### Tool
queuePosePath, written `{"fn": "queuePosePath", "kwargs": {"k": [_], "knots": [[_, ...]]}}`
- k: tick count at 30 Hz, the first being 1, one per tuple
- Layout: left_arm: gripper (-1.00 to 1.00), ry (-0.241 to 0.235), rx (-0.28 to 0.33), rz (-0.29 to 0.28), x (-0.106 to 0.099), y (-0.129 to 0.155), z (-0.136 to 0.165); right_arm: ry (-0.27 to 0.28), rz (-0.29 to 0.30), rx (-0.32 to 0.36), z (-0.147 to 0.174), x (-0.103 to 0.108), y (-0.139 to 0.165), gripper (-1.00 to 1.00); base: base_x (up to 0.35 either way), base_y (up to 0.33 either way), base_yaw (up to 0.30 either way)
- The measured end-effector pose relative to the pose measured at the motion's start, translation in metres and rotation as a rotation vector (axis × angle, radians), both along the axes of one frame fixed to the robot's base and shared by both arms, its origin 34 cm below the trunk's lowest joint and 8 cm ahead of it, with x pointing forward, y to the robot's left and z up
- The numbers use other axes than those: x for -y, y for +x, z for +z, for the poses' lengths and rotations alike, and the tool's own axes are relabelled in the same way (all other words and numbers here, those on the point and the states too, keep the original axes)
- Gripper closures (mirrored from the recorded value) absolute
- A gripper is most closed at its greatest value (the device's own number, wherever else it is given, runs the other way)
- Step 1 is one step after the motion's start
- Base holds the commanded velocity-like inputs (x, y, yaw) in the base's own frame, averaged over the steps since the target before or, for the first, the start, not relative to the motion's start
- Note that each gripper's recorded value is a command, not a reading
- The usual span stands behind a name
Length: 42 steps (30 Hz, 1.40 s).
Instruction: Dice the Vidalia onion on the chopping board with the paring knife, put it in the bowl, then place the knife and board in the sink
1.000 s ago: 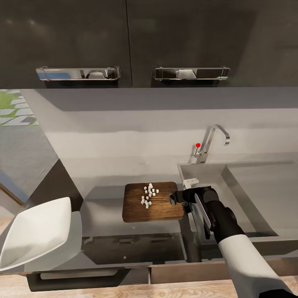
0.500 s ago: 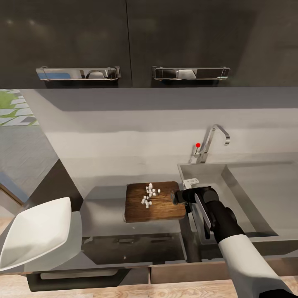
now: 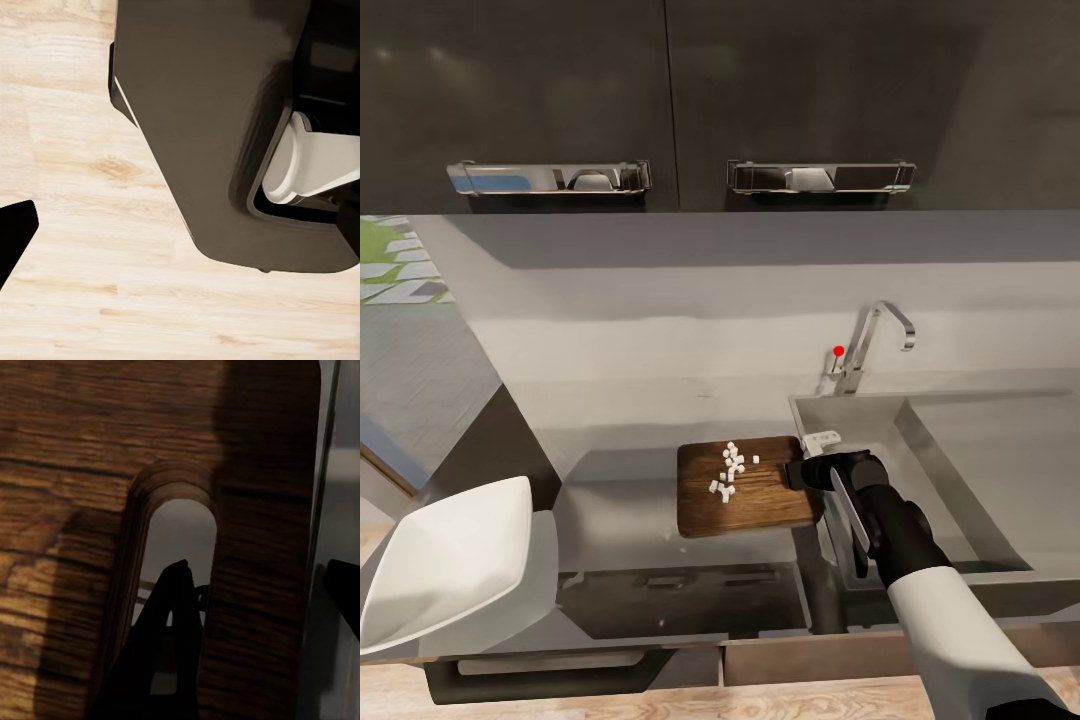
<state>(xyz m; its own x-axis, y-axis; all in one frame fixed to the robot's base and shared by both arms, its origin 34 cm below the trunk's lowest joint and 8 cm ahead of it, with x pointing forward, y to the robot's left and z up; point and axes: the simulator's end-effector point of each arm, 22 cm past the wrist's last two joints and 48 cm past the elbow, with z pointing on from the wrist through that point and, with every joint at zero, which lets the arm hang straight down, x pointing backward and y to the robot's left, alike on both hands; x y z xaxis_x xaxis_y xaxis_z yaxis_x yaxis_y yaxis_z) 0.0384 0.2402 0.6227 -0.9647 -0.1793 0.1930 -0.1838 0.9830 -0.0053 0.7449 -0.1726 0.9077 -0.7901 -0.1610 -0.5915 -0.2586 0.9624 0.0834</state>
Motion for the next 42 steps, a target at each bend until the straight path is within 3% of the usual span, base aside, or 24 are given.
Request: {"fn": "queuePosePath", "kwargs": {"k": [42], "knots": [[-1.0,0.002,0.02,0.0,-0.002,0.008,-0.001,0.021,0.005,-0.009,0.006,-0.013,-0.004,1.0,0.0,0.0,0.0]]}}
